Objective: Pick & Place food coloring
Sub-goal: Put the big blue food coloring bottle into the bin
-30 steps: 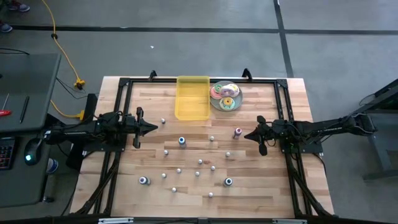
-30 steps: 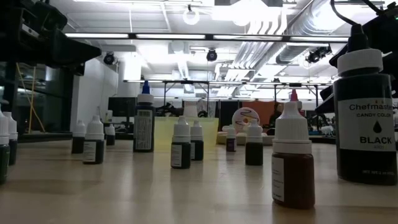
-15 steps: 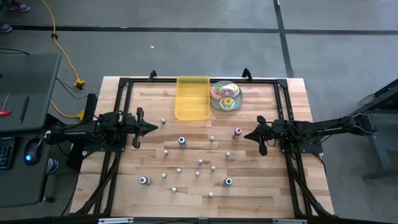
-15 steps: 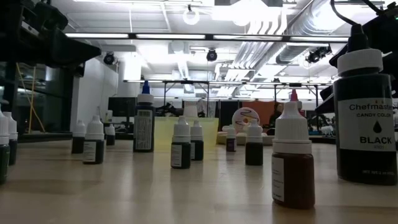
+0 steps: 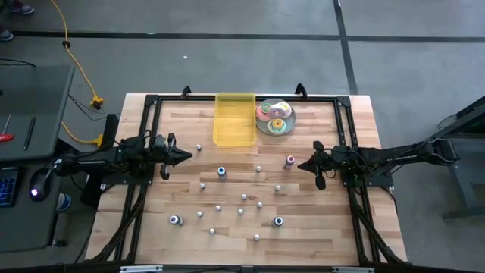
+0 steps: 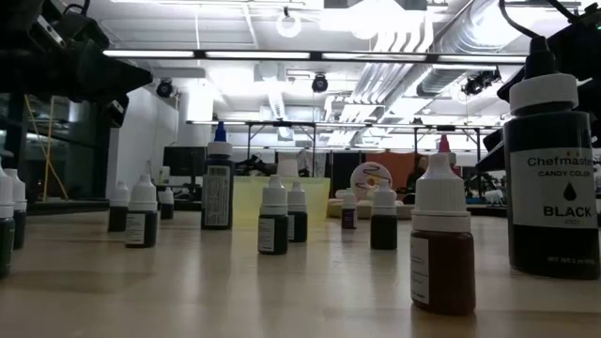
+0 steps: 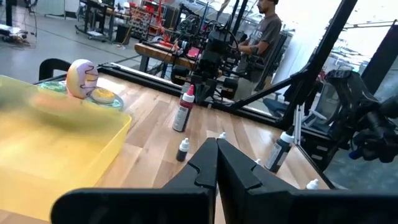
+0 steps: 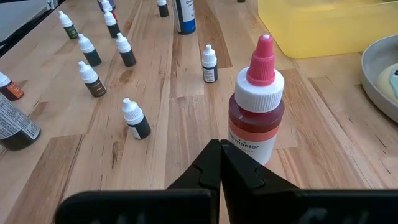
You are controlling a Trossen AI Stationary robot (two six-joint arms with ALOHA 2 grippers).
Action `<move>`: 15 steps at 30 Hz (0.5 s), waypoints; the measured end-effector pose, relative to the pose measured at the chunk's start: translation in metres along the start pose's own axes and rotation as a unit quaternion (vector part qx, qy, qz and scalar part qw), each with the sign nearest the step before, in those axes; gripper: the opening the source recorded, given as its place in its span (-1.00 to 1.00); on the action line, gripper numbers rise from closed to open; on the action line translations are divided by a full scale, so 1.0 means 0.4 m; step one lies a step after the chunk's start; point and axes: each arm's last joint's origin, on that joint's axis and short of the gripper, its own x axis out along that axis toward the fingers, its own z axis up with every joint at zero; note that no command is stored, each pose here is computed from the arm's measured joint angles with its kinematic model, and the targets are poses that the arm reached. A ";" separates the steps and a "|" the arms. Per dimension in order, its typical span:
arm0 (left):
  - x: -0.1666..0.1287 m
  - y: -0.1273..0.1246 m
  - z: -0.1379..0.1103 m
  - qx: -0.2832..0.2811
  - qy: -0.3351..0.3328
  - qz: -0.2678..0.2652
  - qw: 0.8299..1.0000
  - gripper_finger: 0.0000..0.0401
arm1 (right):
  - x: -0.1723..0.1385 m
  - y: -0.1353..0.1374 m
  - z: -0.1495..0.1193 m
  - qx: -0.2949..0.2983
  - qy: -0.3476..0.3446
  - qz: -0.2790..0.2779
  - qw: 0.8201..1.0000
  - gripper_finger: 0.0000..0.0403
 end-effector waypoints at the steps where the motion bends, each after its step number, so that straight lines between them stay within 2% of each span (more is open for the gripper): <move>1: 0.000 0.000 0.000 0.000 0.000 0.000 1.000 -1.00 | 0.000 0.000 0.000 0.000 0.000 0.000 1.000 -1.00; 7: 0.000 0.006 0.001 0.000 -0.011 0.037 0.999 -1.00 | 0.000 0.000 0.000 0.000 0.000 0.000 1.000 -1.00; 15: 0.000 0.003 0.000 0.006 -0.004 0.020 1.000 -1.00 | 0.000 0.000 0.000 0.000 0.000 0.000 1.000 -1.00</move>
